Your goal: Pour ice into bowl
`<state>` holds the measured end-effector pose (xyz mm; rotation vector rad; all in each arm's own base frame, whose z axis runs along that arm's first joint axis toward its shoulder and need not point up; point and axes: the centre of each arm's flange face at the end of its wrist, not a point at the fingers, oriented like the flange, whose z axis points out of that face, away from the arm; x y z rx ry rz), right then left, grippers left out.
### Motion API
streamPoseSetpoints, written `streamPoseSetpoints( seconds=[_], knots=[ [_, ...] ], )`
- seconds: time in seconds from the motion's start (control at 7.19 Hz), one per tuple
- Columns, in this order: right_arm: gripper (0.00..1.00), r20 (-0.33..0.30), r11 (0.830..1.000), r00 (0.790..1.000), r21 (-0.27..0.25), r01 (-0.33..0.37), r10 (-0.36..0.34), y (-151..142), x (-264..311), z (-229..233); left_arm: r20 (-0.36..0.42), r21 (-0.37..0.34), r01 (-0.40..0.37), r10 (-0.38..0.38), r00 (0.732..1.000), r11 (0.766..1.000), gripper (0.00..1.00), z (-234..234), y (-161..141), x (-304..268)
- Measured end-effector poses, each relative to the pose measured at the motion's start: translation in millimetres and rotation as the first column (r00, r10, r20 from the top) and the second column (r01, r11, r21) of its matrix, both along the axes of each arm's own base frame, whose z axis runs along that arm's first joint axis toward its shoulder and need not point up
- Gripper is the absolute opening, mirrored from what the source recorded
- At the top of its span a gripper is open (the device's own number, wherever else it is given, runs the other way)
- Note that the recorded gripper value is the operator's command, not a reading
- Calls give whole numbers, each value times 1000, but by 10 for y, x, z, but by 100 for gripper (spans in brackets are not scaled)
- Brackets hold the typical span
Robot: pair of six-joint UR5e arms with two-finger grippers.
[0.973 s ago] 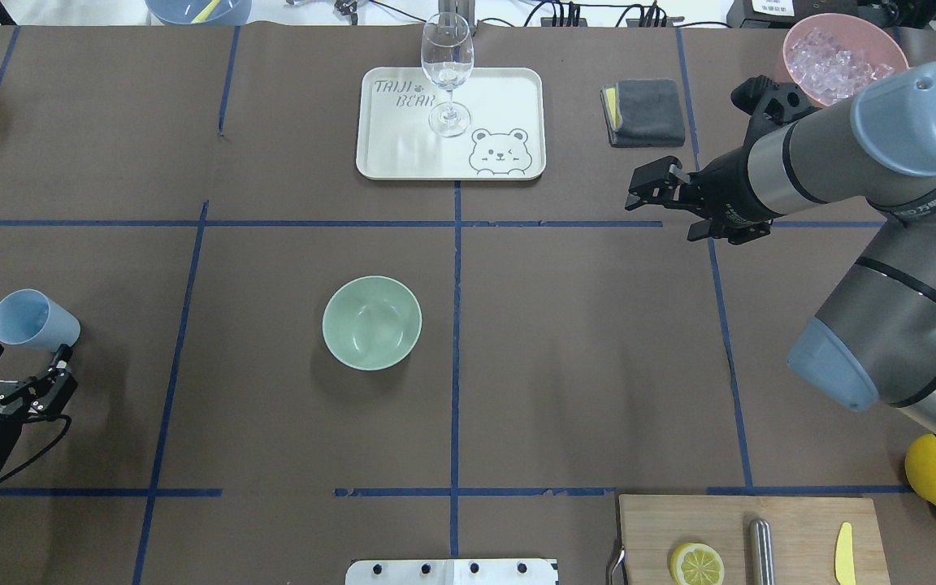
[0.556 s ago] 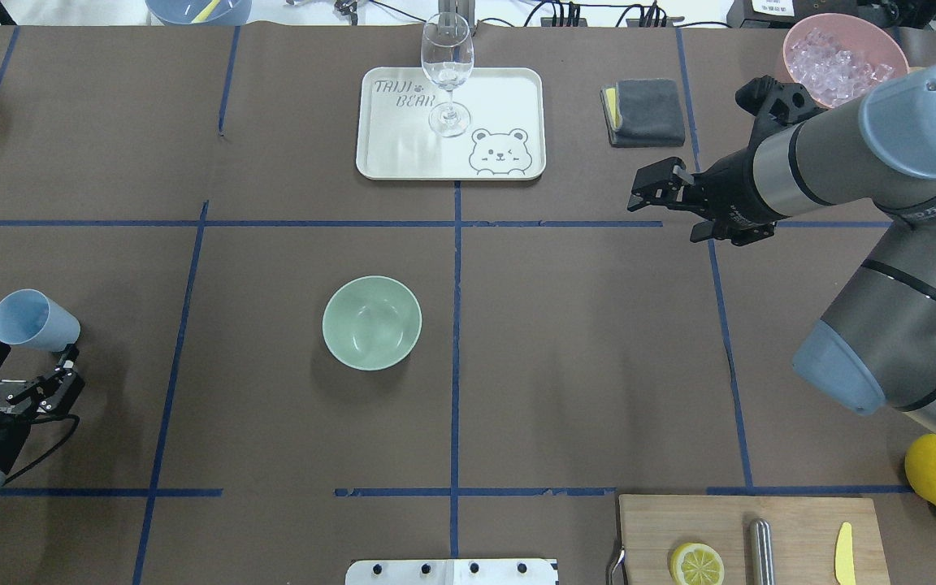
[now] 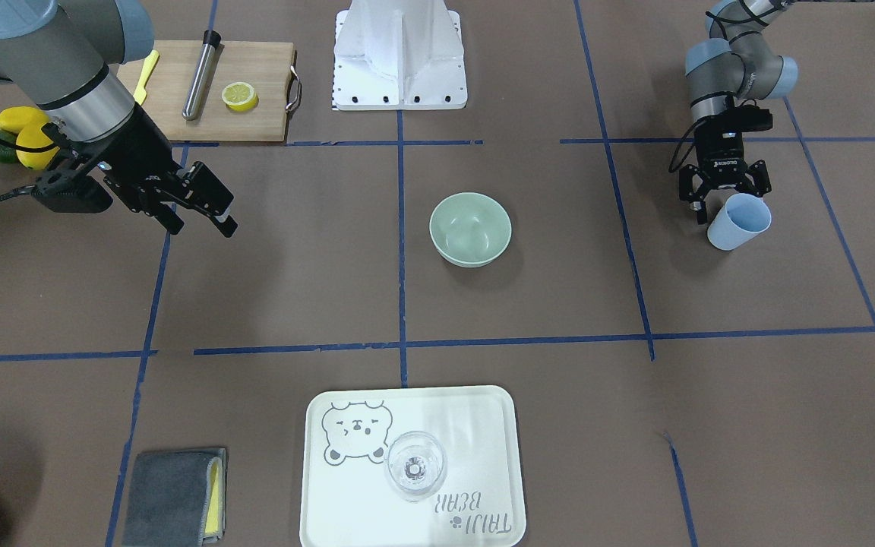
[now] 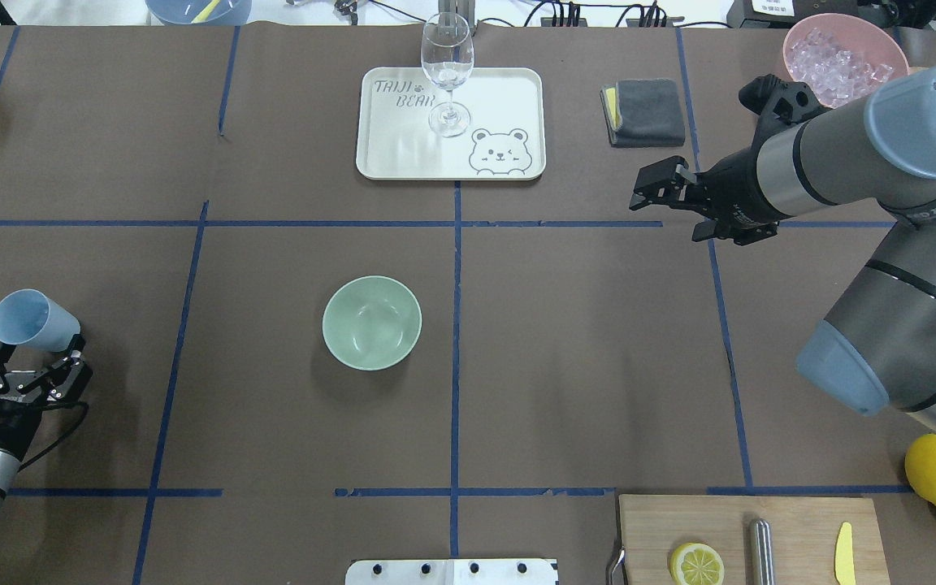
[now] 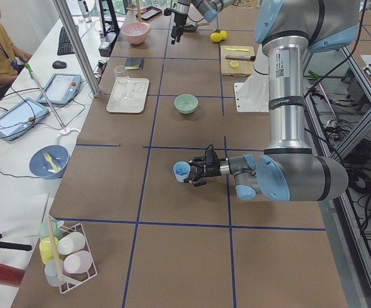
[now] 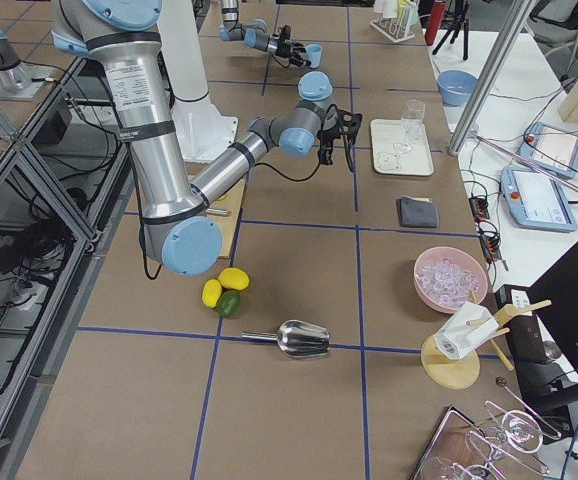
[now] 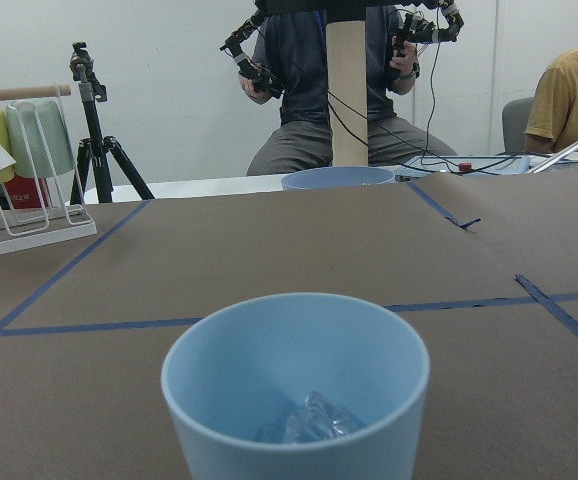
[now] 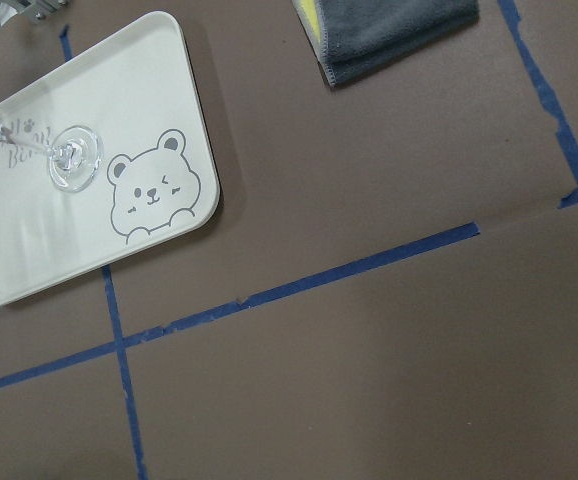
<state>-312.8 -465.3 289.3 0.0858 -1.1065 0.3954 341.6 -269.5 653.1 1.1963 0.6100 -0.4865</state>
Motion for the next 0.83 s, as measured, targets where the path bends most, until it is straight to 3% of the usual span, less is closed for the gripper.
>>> streamPoseSetpoints(
  seconds=[0.42, 0.56, 0.83],
  knots=[
    [100, 2, 1000, 1000, 1, -5, 5, -14, 28, -14, 0, -30, 36, -36, 999, 999, 99, 45, -273, -10],
    [100, 2, 1000, 1000, 1, -5, 5, -17, 29, -11, 4, -32, 44, -44, 999, 999, 89, 62, -319, 7],
    [100, 1, 1000, 1000, 0, -5, 5, -21, 28, -8, 5, -34, 50, -49, 999, 998, 9, 57, -363, 20]
  ],
)
